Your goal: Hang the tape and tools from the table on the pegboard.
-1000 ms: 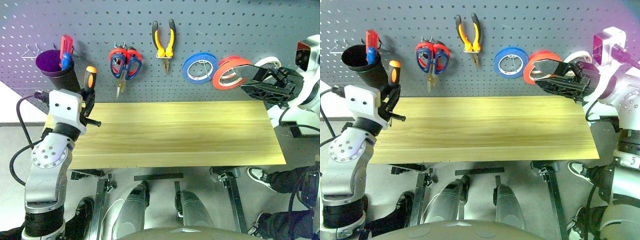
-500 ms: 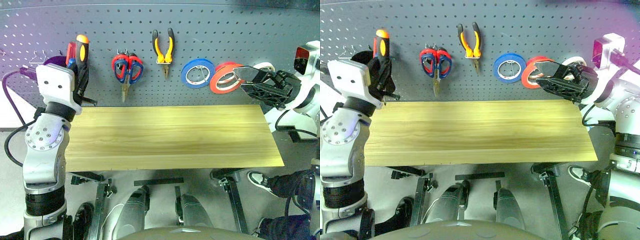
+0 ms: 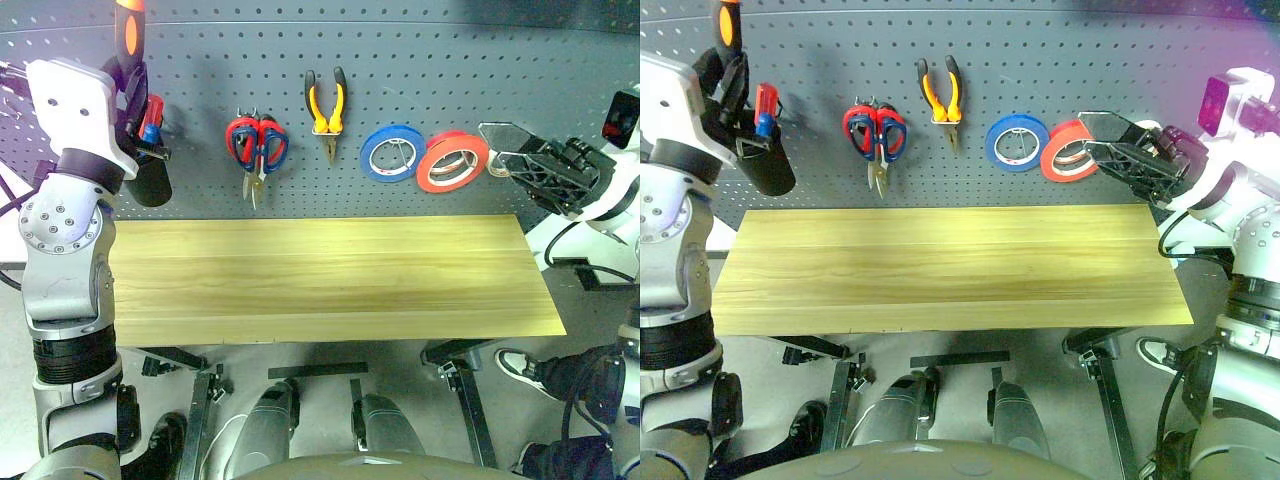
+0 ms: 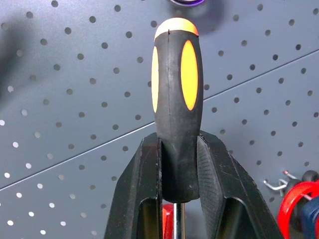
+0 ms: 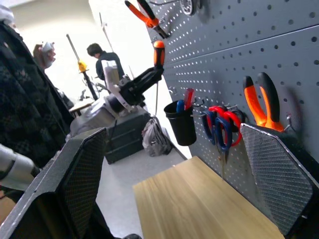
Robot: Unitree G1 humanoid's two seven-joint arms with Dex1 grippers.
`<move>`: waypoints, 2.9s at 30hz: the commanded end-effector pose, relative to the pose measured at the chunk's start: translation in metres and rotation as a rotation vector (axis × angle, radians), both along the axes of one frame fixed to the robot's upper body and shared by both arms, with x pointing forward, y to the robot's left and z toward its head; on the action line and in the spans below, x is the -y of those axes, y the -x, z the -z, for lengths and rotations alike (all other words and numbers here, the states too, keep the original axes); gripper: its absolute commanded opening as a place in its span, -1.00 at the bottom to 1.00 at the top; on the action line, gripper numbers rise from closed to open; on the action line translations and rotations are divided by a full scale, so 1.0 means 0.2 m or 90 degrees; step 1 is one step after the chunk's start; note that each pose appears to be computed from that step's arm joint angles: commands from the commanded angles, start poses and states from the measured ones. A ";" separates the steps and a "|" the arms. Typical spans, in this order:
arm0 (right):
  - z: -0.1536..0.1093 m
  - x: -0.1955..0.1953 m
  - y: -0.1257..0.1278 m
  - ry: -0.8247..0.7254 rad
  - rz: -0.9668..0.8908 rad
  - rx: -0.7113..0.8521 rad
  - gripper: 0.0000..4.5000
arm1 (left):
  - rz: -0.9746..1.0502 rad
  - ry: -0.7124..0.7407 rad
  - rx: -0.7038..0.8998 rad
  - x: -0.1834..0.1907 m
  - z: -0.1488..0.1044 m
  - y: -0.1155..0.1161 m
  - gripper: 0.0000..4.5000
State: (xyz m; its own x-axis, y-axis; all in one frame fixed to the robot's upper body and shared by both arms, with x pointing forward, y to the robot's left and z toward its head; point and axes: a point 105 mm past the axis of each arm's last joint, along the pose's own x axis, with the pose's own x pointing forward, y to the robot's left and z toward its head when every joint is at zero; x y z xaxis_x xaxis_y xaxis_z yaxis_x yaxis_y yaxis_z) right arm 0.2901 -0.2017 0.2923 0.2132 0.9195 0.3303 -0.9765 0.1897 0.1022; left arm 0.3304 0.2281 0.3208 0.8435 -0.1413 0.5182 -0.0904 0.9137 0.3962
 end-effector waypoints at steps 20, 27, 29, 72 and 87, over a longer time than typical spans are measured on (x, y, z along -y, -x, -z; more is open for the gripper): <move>-0.06 -0.15 0.11 0.017 -0.057 0.052 1.00 | -0.064 -0.042 0.098 -0.19 -0.26 -0.01 -0.74; -0.05 -0.16 0.13 0.028 -0.063 0.047 1.00 | -0.046 -0.046 0.095 -0.18 -0.24 -0.07 -0.74; -0.05 -0.17 0.14 0.033 -0.065 0.049 1.00 | -0.048 -0.045 0.090 -0.18 -0.21 -0.09 -0.74; -0.04 -0.14 0.13 0.071 -0.033 0.029 1.00 | -0.052 -0.016 -0.010 -0.29 0.27 -0.21 -0.74; -0.03 -0.12 0.11 0.072 -0.027 0.027 1.00 | -0.107 0.024 0.006 -0.44 0.21 -0.12 -0.74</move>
